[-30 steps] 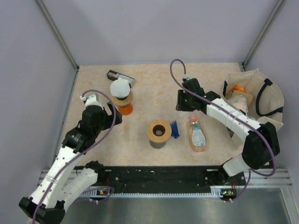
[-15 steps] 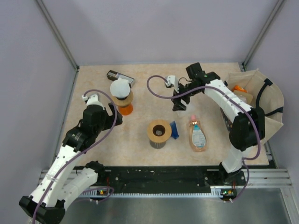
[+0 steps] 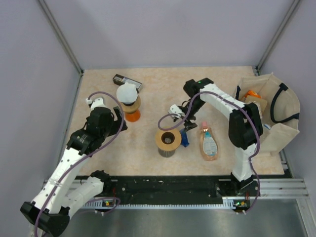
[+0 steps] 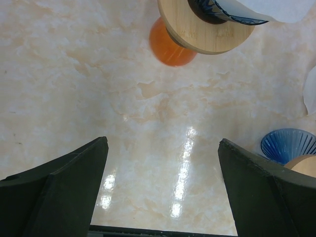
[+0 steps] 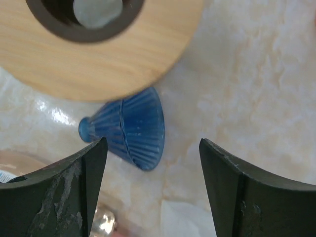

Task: Place the coffee filter in the dripper

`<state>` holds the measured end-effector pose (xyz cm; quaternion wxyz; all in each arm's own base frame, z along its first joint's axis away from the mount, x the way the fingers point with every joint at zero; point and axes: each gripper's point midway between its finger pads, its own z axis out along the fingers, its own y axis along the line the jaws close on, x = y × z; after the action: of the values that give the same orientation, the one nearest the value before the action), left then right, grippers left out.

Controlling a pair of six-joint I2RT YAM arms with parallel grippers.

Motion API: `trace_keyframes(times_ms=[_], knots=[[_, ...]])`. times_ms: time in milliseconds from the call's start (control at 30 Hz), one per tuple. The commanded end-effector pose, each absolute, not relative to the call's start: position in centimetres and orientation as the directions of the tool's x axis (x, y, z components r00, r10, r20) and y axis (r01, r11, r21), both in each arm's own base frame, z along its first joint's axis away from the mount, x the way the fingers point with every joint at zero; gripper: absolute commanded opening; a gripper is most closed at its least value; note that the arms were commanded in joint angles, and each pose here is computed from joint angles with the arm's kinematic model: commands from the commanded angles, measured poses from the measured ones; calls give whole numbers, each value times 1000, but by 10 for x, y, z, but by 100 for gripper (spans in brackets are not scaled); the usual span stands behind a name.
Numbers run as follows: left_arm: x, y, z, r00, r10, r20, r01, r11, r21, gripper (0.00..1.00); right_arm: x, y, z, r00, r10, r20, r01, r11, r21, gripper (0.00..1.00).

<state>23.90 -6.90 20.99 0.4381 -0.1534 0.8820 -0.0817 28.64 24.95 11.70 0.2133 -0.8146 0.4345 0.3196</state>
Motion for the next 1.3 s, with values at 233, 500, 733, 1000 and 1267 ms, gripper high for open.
trace_keyframes(times_ms=[233, 500, 733, 1000, 1267], knots=[[240, -63, 211, -560, -351, -751, -232, 936, -265, 98, 234, 239, 87, 420, -586, -693, -755, -650, 92, 73], [240, -63, 208, -564, -354, -746, -238, 935, -264, 98, 232, 237, 74, 406, -624, -668, -753, -642, 143, 64], [241, -60, 206, -566, -344, -749, -245, 938, -246, 98, 225, 235, 68, 410, -640, -650, -744, -647, 168, 33], [241, -60, 207, -564, -344, -751, -247, 938, -244, 97, 235, 221, 75, 427, -713, -556, -778, -603, 175, 10], [243, -65, 219, -540, -354, -763, -214, 935, -282, 97, 281, 192, 139, 430, -846, -314, -895, -444, -29, 0]])
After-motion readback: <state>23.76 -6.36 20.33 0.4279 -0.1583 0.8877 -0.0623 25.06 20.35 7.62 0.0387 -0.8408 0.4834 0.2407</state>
